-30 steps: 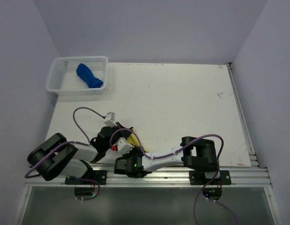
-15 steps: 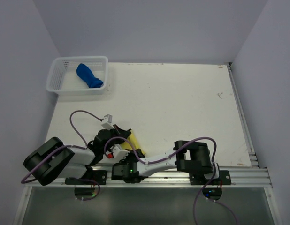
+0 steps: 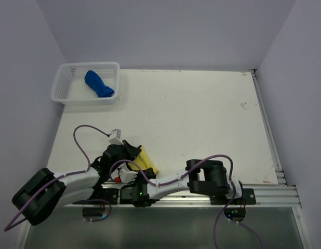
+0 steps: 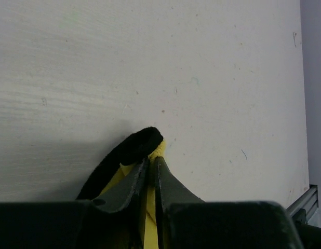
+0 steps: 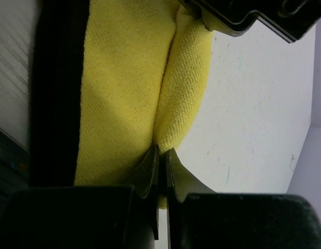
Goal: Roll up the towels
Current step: Roll the towel
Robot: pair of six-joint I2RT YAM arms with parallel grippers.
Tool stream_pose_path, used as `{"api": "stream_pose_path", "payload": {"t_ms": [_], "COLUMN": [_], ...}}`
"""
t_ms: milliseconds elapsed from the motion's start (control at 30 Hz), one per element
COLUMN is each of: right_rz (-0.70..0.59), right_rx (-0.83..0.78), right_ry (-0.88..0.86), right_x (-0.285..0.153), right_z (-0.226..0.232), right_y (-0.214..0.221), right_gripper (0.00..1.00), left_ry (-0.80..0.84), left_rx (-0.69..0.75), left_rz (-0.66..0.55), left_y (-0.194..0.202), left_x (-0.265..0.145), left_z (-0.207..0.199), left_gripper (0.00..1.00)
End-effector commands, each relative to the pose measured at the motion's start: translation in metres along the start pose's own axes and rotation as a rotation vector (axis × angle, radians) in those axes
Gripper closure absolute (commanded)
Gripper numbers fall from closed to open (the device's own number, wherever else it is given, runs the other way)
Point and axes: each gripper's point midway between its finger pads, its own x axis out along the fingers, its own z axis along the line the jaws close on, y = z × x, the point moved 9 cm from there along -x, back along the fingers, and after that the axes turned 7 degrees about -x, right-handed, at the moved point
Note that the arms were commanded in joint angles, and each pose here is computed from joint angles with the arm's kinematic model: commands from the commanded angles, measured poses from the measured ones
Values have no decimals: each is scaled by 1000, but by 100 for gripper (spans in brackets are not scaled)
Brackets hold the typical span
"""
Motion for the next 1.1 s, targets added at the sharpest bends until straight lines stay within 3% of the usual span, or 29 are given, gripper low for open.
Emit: {"api": "stream_pose_path", "payload": {"t_ms": [0, 233, 467, 533, 567, 767, 1067], "right_rz": [25, 48, 56, 58, 58, 65, 76], "right_rx": [-73, -103, -99, -104, -104, -110, -120], "right_ry": [-73, -73, -56, -53, -53, -50, -42], "right_x": [-6, -4, -4, -4, -3, -2, 0], "right_z": [17, 22, 22, 23, 23, 25, 29], "right_y": [2, 2, 2, 3, 2, 2, 3], "right_gripper": [100, 100, 100, 100, 100, 100, 100], "left_ry": [-108, -97, -18, 30, 60, 285, 445], "left_rx": [3, 24, 19, 26, 28, 103, 118], "left_rz": [-72, -106, -118, -115, -104, 42, 139], "left_y": [-6, -20, -31, -34, -34, -25, -8], "left_x": [-4, -10, -19, -20, -21, -18, -13], "left_z": [17, -1, -23, -33, -36, -62, -63], "left_gripper": [87, 69, 67, 69, 77, 93, 100]}}
